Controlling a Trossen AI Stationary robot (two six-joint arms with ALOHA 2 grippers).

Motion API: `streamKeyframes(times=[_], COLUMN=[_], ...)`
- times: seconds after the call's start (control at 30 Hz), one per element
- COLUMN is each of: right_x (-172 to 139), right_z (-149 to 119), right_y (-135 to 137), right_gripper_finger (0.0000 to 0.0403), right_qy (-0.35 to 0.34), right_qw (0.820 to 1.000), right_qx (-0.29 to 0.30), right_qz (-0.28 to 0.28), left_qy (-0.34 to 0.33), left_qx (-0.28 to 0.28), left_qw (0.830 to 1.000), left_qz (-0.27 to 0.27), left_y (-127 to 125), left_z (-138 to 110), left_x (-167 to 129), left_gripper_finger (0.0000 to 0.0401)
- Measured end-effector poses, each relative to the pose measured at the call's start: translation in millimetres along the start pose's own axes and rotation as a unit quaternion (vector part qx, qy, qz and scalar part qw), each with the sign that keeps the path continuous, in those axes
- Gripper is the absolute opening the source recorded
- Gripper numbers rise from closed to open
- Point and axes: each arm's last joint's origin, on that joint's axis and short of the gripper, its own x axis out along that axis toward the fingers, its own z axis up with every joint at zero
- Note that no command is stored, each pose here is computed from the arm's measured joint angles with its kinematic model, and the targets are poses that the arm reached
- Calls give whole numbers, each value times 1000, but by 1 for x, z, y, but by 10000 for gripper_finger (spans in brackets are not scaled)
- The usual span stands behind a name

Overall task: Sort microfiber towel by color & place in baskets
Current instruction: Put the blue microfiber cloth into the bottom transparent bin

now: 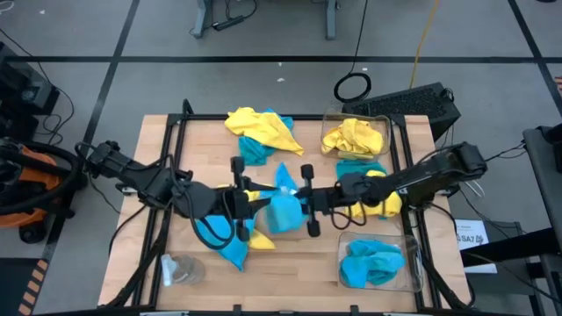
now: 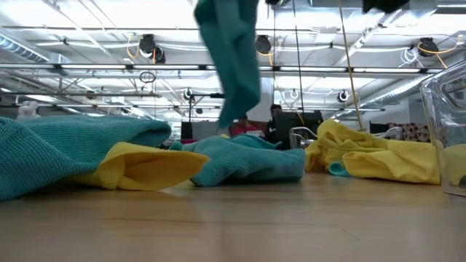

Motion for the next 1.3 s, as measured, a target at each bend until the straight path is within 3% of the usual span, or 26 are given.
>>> streamKeyframes(times=[0.3,0.57,0.83,1.07,1.3], right_x=[-59,-124,-162,-182,-185], right_z=[59,93,101,103,97], right_y=[8,10,15,19,33], right_gripper_finger=[1,0,0,0,0], right_qy=[23,38,68,99,162], right_qw=[997,990,974,940,910], right_qx=[-24,27,97,190,235], right_qz=[69,134,193,265,300], left_qy=[61,115,124,124,126], left_qx=[-25,-50,-70,-76,-89], left_qw=[998,992,990,989,988], left_qz=[-15,-22,-21,-20,-12], left_y=[-6,-9,-9,-9,-7], left_z=[-14,-27,-28,-28,-29], left_x=[-1,-3,-4,-4,-2], left_gripper_finger=[196,212,212,212,212])
